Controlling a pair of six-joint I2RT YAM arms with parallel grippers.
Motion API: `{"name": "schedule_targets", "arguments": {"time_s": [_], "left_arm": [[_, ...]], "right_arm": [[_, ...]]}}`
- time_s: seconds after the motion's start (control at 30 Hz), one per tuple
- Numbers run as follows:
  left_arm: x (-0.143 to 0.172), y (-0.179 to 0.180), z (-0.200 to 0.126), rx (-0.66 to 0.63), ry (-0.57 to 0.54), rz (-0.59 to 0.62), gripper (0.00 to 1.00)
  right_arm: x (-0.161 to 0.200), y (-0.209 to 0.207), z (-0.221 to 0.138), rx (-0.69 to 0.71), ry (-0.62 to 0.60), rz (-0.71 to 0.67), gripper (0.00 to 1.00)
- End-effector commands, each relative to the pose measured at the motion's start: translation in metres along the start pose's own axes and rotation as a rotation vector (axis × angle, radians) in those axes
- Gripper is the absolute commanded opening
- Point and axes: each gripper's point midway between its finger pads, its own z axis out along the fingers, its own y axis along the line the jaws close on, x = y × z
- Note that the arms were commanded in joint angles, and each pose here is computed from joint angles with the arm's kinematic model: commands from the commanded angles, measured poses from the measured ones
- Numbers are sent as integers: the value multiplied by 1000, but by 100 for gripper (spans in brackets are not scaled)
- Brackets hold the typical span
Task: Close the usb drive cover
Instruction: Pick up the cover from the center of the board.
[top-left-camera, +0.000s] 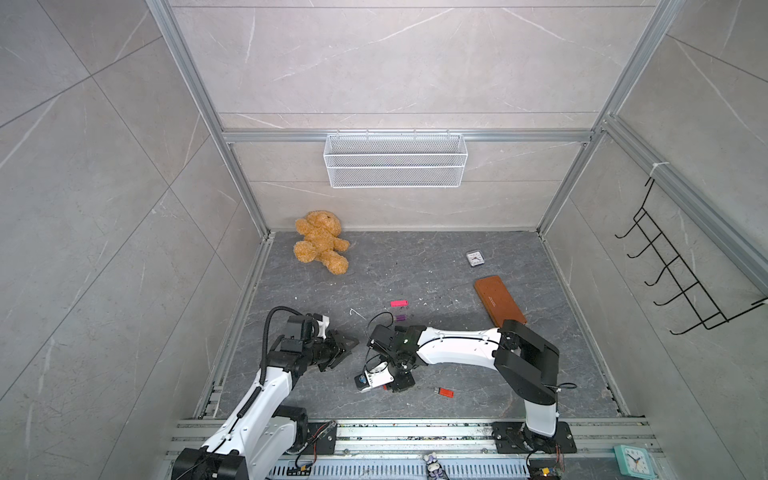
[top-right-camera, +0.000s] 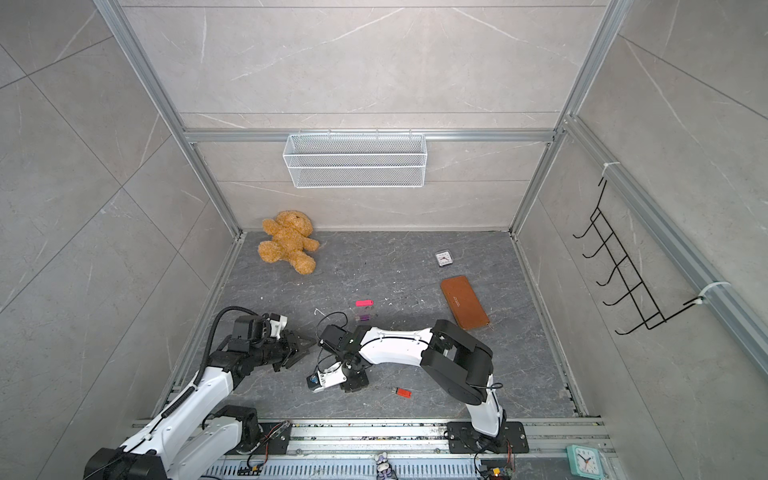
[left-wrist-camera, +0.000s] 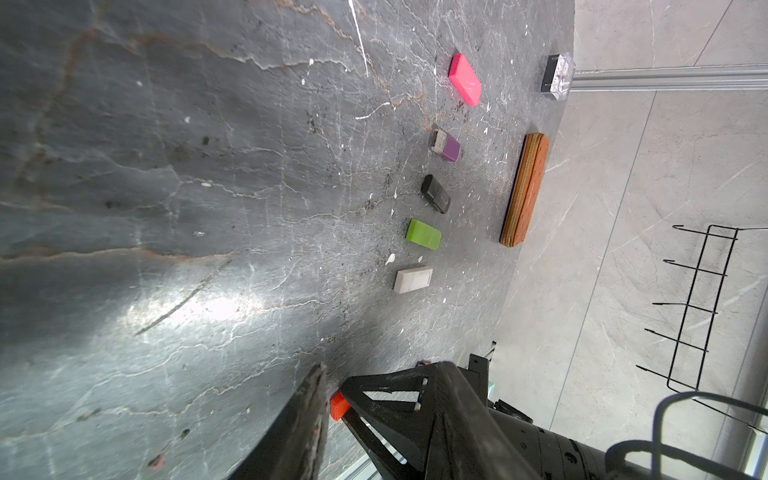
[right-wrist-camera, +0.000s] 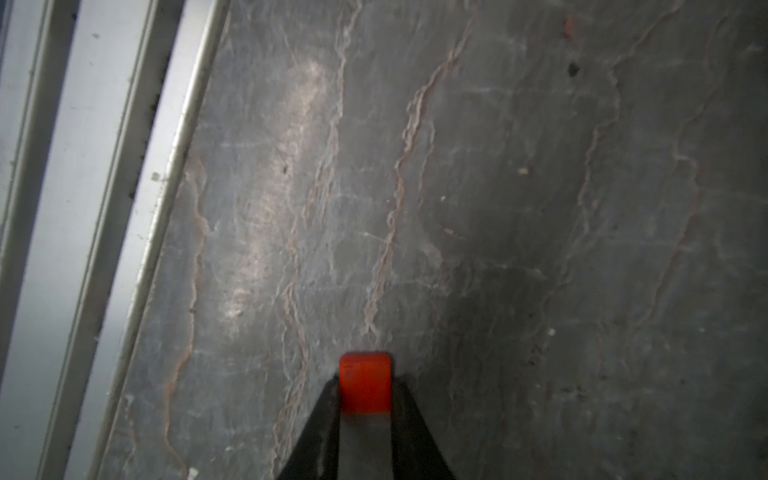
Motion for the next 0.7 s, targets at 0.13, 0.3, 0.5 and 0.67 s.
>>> {"name": "schedule_targets", "arguments": {"time_s": [0.13, 0.3, 0.5, 0.67], "left_arm": [[-1, -7, -2, 27, -3, 8, 46], [-1, -7, -2, 26, -3, 9, 46], [-1, -5, -1, 22, -1, 5, 46], [3, -2, 1, 32, 12, -7, 46]], "right_arm": [[-1, -11, 3, 11, 5, 81, 22], [2, -18, 2, 12, -11, 142, 22], [7, -33, 0, 28, -43, 239, 22], [2, -38, -9, 49, -121, 267, 22]]}}
